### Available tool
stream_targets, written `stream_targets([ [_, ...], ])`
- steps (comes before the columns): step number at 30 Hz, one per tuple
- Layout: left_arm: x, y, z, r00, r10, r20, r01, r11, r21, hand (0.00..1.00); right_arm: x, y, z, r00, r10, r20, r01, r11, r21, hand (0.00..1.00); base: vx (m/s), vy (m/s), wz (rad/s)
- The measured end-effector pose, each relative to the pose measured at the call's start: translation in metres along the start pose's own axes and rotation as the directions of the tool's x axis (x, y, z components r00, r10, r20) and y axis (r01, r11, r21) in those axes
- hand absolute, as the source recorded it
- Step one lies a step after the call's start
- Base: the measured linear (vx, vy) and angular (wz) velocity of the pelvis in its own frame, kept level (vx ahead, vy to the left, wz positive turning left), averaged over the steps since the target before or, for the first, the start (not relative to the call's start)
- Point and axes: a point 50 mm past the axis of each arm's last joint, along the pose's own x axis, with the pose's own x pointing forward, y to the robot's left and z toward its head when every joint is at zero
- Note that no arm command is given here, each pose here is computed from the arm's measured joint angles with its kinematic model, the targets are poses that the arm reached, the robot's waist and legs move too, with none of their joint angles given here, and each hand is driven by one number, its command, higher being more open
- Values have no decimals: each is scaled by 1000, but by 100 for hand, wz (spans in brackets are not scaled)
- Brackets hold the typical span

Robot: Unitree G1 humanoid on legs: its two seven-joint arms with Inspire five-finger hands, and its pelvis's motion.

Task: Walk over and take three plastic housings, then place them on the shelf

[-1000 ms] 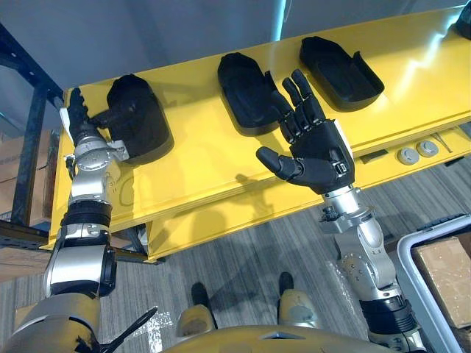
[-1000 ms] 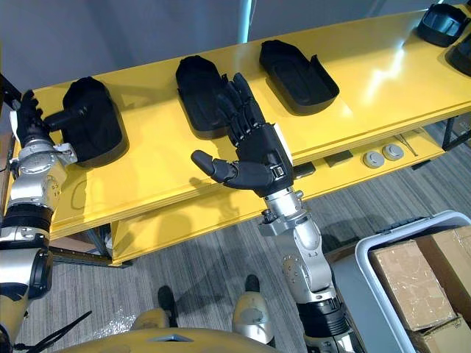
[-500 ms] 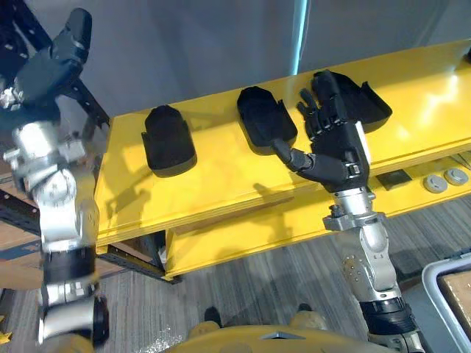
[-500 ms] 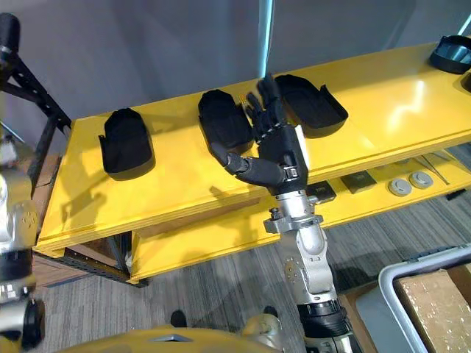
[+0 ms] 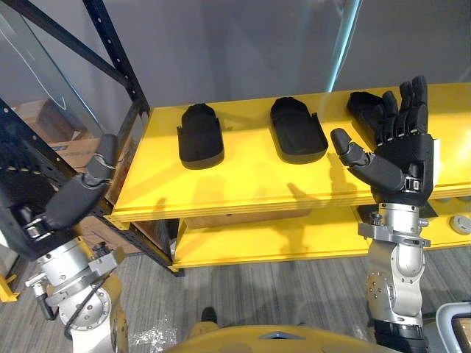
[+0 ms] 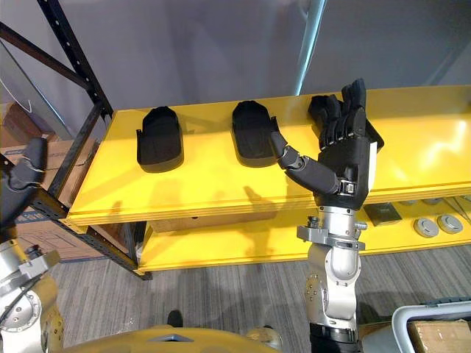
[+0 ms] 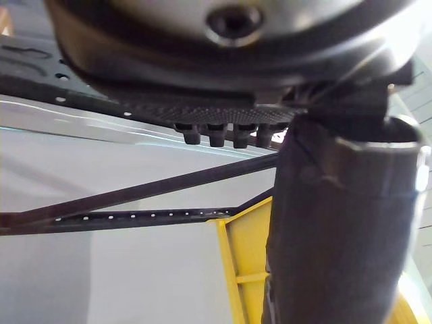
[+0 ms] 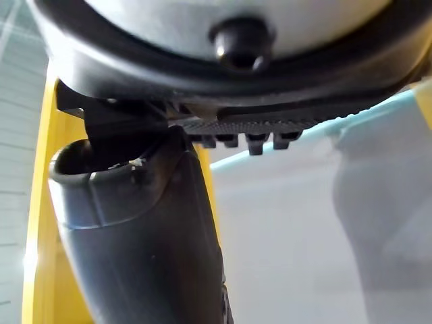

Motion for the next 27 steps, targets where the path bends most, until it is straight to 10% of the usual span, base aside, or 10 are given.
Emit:
stream_targets([
  [7,-7,-20,-5,997,-58,-43,53,994,-98,100,-8,45,-46,970,173,-173,-159,983,91,100,9,-18,16],
  [27,-19,-27,-27,967,-169,-192,142,979,-147,100,16,51,-118,908,48,-416,-81,995,-63,100,-16,-19,18],
])
